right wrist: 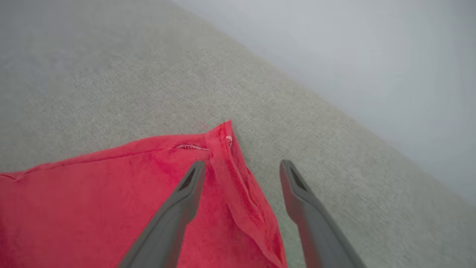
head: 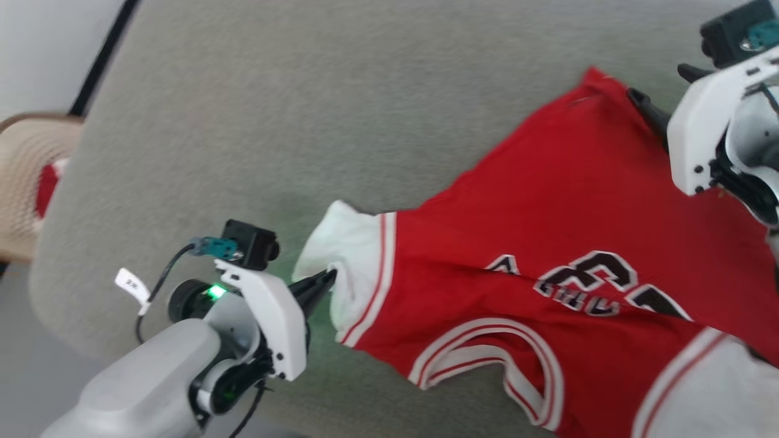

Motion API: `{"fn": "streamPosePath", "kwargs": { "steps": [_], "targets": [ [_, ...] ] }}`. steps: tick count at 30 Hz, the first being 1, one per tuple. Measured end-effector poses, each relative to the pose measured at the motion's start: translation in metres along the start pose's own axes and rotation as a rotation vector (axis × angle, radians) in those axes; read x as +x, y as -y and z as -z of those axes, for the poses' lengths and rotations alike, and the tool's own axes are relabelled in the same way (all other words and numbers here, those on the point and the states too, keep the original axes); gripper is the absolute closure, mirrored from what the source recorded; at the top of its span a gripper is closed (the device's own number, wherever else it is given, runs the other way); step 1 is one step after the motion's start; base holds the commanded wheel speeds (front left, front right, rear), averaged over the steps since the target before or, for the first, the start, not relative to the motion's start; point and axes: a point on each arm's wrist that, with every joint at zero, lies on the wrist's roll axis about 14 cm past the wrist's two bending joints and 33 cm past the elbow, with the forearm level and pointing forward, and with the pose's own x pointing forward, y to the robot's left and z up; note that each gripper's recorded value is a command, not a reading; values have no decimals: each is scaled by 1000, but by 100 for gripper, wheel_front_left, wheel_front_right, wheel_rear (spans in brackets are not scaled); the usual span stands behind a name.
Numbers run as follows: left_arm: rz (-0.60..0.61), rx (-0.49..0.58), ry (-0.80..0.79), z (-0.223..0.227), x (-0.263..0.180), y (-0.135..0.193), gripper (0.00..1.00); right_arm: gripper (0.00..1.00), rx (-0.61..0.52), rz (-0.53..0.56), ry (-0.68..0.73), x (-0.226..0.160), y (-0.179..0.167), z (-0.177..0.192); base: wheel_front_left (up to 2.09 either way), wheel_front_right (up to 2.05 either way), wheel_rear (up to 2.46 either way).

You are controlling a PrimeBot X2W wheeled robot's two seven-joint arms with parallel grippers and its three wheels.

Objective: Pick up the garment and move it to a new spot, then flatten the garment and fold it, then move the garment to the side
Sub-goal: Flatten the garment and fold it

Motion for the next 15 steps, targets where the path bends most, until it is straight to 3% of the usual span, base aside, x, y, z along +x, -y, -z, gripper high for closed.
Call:
{"fn": "streamPosePath", "kwargs": {
  "steps": [8, 15],
  "targets": [
    [-37, -30, -19, 12, -1, -12, 100, 0, -62, -69, -262, 61, -17, 46, 0, 0, 0],
    [-73, -55, -43, 22, -1, -25, 100, 0, -97, -119, -459, 84, -30, 71, 0, 0, 0]
  ]
}}
